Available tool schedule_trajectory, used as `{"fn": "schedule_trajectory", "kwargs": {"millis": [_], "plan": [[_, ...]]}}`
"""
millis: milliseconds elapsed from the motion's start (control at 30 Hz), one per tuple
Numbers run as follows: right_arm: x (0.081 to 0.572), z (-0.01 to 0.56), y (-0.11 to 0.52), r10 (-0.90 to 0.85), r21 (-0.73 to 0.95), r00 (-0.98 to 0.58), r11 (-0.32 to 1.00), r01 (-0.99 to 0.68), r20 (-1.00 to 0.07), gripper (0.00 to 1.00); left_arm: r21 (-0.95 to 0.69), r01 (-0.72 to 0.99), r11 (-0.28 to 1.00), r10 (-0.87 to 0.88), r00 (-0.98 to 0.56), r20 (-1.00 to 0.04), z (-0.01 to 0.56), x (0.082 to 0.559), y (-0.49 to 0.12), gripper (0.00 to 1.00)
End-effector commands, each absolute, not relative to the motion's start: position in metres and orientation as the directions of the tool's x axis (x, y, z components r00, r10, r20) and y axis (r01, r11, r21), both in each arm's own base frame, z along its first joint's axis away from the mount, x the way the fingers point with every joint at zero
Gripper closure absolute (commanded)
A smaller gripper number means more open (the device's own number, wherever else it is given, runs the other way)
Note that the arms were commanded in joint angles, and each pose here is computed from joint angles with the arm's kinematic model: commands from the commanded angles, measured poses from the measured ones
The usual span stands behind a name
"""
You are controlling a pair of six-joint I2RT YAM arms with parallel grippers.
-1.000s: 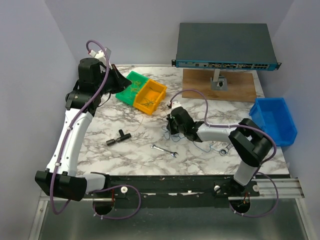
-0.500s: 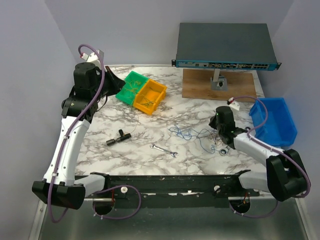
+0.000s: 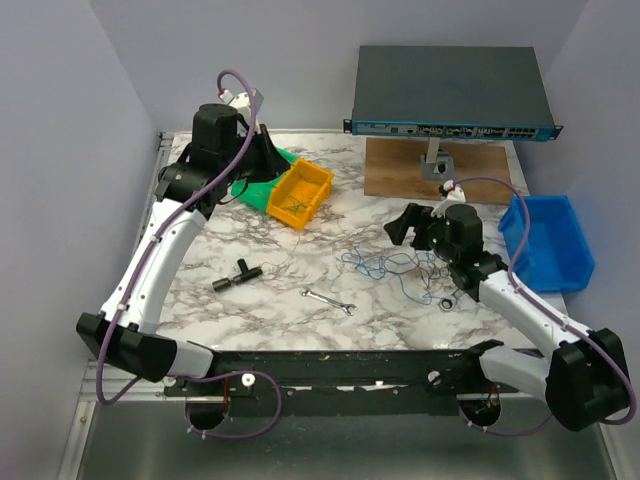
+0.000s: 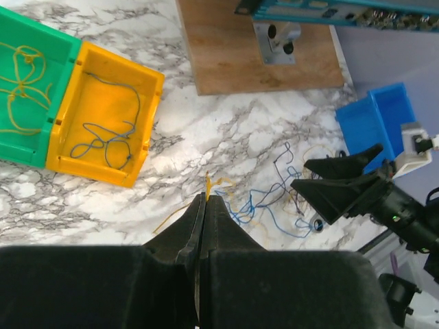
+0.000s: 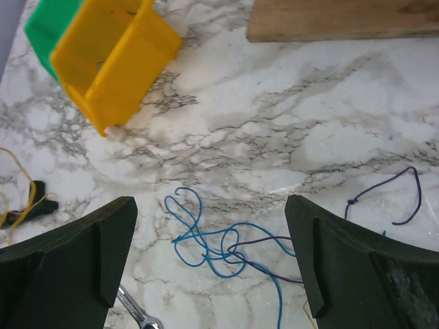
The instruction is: Untangle the cables
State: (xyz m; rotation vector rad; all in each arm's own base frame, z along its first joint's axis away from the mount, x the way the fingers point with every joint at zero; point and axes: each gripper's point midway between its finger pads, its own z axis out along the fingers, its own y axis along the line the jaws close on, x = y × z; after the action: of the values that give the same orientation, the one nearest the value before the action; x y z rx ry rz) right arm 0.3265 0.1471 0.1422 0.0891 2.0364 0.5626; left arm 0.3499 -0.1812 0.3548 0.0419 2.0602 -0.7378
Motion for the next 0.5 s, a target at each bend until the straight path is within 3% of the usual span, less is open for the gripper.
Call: {"fn": "schedule_trajectory", "kwargs": {"millis": [0,267,467], "plan": [[0.32,0.177,0.169,0.228,0.419,-0.474,0.839,-0.347,-0.85,0.01,-0.424,0.249,0.871,-0.196,-0.616,-0.763,0.337,0.354,-0.177,1.0],[0.314,0.169,0.166,0.221,0.412,-0.476,0.843,-0.346,-0.851,0.02,-0.31,-0.008,0.951,-0.262,-0.55,-0.793,0.306,0.353,-0.12,1.0],[0.31,0.16,0.169,0.24,0.441,-0.492,0.828,-0.346,-0.837,0.03,-0.312,-0.102,0.945,-0.302,-0.645,-0.702,0.229,0.328,-0.113,1.0]]}}
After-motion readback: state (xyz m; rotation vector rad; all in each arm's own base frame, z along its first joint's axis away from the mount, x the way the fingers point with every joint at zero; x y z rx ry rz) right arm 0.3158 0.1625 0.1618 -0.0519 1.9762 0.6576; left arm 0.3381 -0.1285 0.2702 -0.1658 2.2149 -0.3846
